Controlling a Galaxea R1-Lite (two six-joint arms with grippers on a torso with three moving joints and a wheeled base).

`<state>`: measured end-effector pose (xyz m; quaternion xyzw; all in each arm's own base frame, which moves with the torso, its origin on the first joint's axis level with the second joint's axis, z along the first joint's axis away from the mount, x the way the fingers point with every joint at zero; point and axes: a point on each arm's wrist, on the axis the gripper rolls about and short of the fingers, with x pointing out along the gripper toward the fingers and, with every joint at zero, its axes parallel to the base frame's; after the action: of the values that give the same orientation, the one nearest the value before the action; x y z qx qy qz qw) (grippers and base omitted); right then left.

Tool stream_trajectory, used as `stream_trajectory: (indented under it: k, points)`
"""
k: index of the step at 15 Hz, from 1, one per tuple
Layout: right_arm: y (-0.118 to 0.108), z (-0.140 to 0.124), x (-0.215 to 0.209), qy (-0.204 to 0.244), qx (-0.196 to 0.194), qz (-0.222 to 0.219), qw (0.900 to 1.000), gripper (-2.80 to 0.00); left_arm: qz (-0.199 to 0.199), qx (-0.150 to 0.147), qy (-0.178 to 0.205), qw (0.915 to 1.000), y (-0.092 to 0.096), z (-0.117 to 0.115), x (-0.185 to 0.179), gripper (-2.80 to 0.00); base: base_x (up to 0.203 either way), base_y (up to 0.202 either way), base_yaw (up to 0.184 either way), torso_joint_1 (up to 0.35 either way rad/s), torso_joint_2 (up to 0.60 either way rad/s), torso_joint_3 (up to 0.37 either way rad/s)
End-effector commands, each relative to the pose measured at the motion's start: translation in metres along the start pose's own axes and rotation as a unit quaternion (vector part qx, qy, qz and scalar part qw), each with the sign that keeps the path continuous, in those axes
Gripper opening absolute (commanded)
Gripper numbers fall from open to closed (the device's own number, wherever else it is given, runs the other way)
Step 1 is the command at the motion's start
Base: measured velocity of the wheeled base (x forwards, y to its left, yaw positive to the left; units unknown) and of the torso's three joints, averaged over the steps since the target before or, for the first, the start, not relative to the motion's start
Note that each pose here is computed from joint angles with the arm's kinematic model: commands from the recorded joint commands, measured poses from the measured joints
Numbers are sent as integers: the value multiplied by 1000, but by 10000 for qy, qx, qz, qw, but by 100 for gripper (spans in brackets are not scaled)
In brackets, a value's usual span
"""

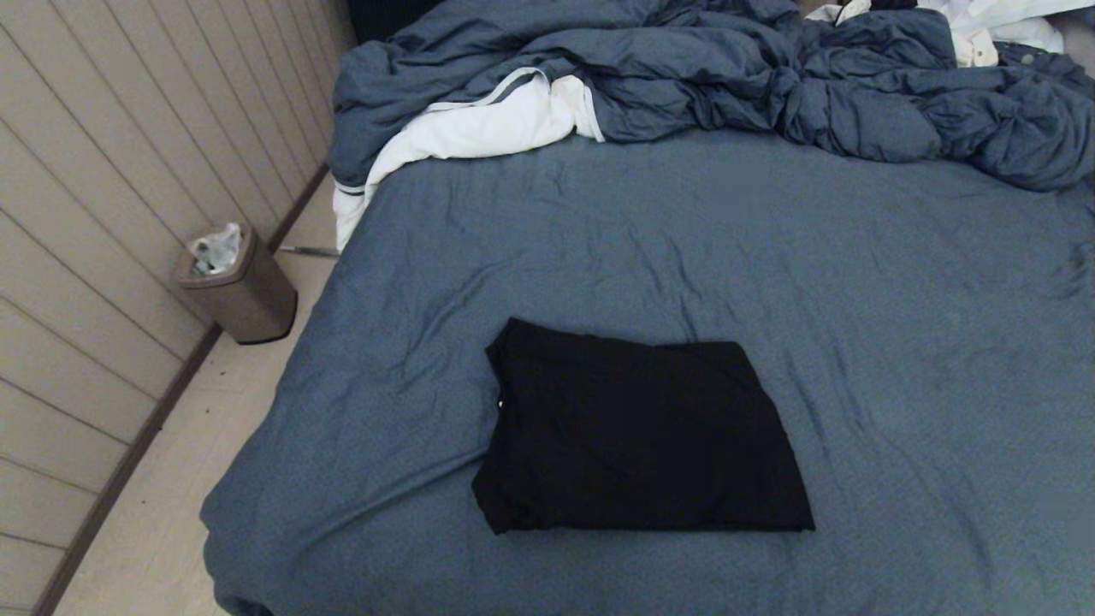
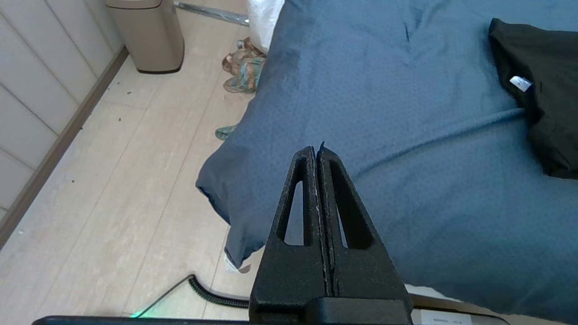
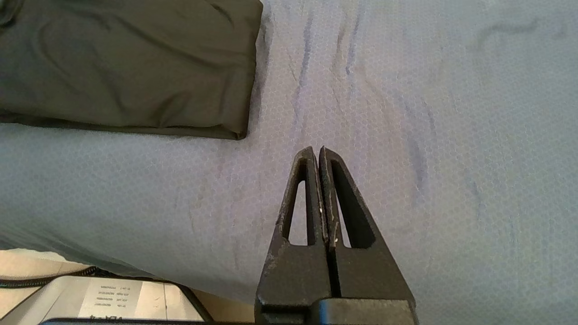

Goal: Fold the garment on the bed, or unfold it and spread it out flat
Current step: Unford the black T-shirt

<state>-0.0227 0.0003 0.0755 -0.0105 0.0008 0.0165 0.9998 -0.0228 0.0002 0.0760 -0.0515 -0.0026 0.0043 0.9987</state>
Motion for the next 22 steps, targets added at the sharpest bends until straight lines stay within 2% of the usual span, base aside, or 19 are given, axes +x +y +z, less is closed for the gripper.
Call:
stream_trajectory:
  k: [1,11,14,17,22]
  points:
    - [0,0,0,-2,-2,4,10000,-280,2,-7,8,10000,0,0,0,-280,0,0,0,0,0,0]
    - [0,0,0,-2,-17,11,10000,-280,2,-7,8,10000,0,0,0,-280,0,0,0,0,0,0]
    - [0,4,-1,-25,-164,12,9999,-280,2,-7,8,10000,0,0,0,-280,0,0,0,0,0,0]
    - [0,41,-7,-177,-281,153,9993,-280,2,1,8,10000,0,0,0,-280,0,0,0,0,0,0]
    - [-2,132,21,282,-267,532,9978,-280,2,1,8,10000,0,0,0,-280,0,0,0,0,0,0]
